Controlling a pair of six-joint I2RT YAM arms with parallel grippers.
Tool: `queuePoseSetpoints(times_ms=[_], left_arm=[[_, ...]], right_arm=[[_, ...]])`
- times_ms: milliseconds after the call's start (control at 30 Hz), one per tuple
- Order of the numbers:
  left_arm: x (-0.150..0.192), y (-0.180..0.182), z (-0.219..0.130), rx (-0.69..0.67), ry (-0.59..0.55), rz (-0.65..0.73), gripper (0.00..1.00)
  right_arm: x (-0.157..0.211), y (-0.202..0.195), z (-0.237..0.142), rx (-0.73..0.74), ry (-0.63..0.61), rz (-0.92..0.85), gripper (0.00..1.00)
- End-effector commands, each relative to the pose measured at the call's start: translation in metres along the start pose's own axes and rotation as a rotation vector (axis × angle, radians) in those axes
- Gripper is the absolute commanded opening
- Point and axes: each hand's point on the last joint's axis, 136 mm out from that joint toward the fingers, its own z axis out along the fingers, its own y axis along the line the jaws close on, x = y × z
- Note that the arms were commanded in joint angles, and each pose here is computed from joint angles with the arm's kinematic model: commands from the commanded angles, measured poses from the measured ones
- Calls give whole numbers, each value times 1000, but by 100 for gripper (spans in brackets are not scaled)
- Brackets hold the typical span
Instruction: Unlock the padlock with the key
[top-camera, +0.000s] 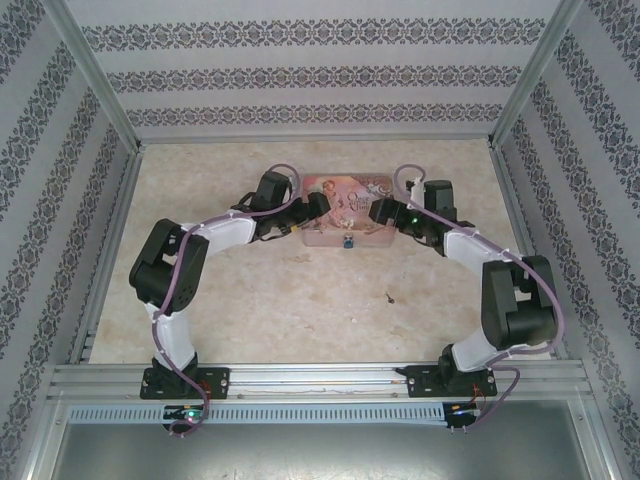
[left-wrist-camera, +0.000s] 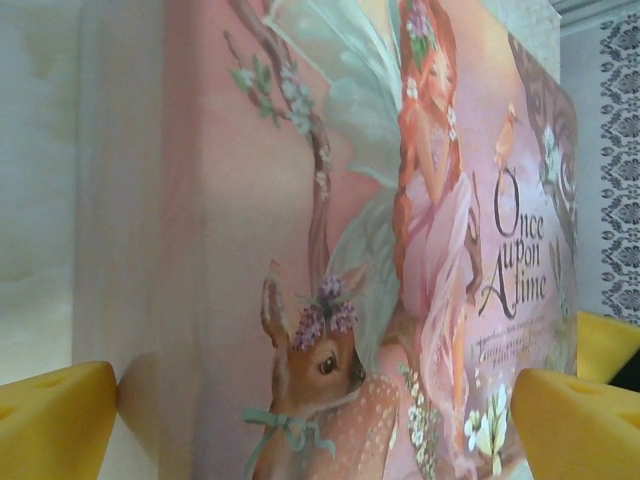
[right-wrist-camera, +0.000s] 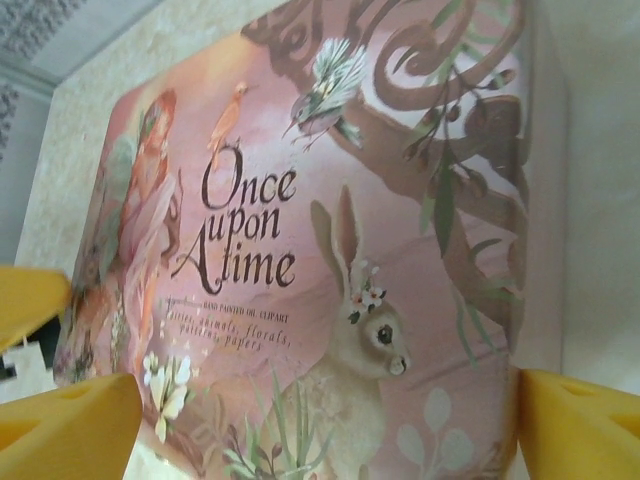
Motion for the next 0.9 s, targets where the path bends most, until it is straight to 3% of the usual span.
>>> queuePoseSetpoints(times_ms=[0, 467, 633, 867], left_arm=[[6, -30, -13, 107, 17, 50, 99], [-8, -1, -31, 40, -39, 33, 99], [-18, 5, -42, 13, -55, 50, 99], [-37, 19, -75, -47, -118, 68, 99]], right_arm=[[33, 50, -2, -159, 84, -38, 93], [83, 58, -5, -95, 130, -45, 93], [74, 39, -21, 71, 92, -62, 94], [75, 10, -73, 324, 77, -64, 95]])
